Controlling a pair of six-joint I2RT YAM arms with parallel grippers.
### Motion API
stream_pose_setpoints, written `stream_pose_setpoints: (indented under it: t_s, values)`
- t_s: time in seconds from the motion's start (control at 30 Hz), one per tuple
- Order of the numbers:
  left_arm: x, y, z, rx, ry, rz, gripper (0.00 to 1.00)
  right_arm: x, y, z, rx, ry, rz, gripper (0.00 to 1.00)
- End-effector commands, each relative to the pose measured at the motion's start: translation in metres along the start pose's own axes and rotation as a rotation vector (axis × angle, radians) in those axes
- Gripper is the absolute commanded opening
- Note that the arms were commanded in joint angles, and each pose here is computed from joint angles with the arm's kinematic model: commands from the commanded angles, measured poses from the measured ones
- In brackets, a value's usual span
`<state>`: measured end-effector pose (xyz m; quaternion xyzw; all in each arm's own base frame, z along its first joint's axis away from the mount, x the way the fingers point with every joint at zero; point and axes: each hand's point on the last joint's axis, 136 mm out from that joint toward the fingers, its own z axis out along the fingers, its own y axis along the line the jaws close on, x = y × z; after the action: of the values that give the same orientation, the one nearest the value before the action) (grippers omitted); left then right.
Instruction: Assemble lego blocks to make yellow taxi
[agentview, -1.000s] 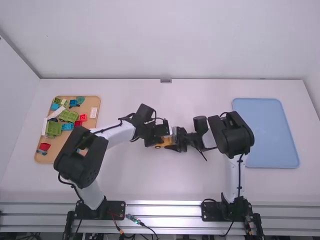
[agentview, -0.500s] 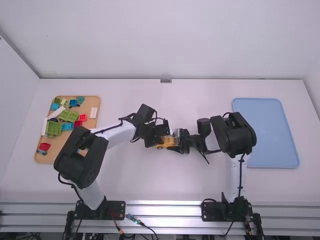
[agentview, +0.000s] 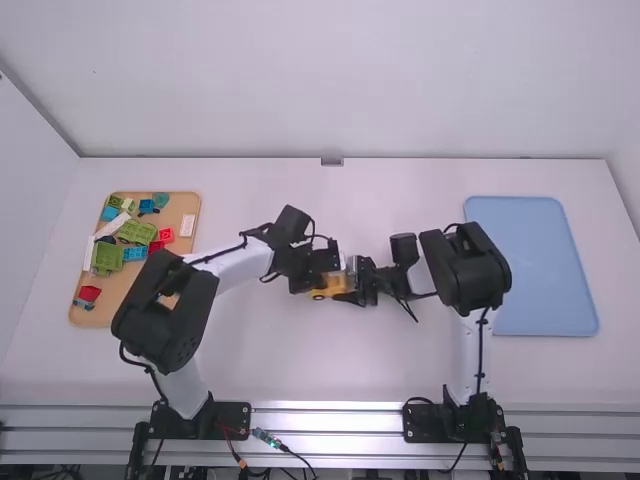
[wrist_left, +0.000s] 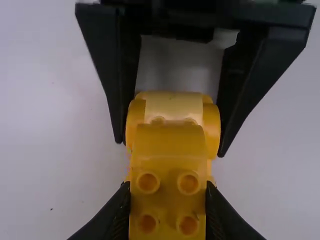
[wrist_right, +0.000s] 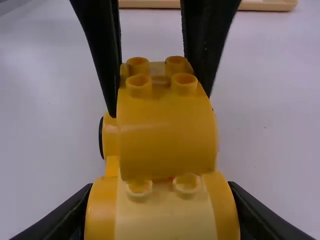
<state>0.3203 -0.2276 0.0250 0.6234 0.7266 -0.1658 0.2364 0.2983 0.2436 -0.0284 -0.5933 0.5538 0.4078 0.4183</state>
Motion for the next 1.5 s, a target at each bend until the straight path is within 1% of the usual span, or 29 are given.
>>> stream_pose_setpoints:
  t_s: [0.0,0.1,0.2,0.23,0.3,0.37,0.43,0.5,0.7,0.87,1.0,1.17,1.33,1.47]
  values:
    - [0.017,-0.013,0.013,0.053,0.008,-0.020,0.02,0.013,0.008,0.009,-0.015,0.053,0.021,0.51]
    - [0.018,-0.015,0.015,0.051,-0.003,-0.019,0.01,0.011,0.008,0.011,-0.025,0.053,0.025,0.51]
    - [0.027,-0.014,0.016,0.036,0.039,-0.044,0.02,0.012,0.006,0.011,-0.024,0.056,0.029,0.51]
    - [0.032,-0.011,0.016,0.015,0.070,-0.067,0.02,0.011,0.005,0.009,-0.023,0.049,0.028,0.51]
    - [0.036,-0.010,0.015,0.011,0.092,-0.073,0.02,0.009,0.007,0.007,-0.028,0.030,0.024,0.51]
    - [0.036,-0.011,0.015,0.012,0.092,-0.074,0.02,0.009,0.008,0.007,-0.029,0.028,0.015,0.52]
    - [0.028,-0.016,0.016,0.044,0.050,-0.074,0.02,0.009,0.016,0.007,-0.045,0.017,-0.019,0.52]
    - [0.027,-0.017,0.016,0.052,0.041,-0.075,0.02,0.009,0.016,0.007,-0.047,0.013,-0.025,0.52]
    - [0.034,-0.022,0.026,0.012,0.147,-0.032,0.02,0.008,0.011,0.006,-0.047,0.017,-0.005,0.52]
    - [0.021,-0.028,0.030,0.014,0.159,-0.006,0.02,0.008,0.008,0.005,-0.043,0.019,0.019,0.52]
    - [0.023,-0.025,0.027,0.009,0.174,-0.017,0.02,0.009,0.009,0.004,-0.043,0.019,0.017,0.52]
    - [0.022,-0.021,0.030,-0.014,0.145,-0.015,0.02,0.009,0.009,0.004,-0.041,0.022,0.024,0.52]
    - [0.020,-0.014,0.028,-0.038,0.152,-0.011,0.02,0.010,0.010,0.004,-0.041,0.022,0.021,0.52]
    - [0.007,-0.018,0.026,0.012,0.095,0.030,0.02,0.010,0.010,0.004,-0.041,0.021,0.008,0.51]
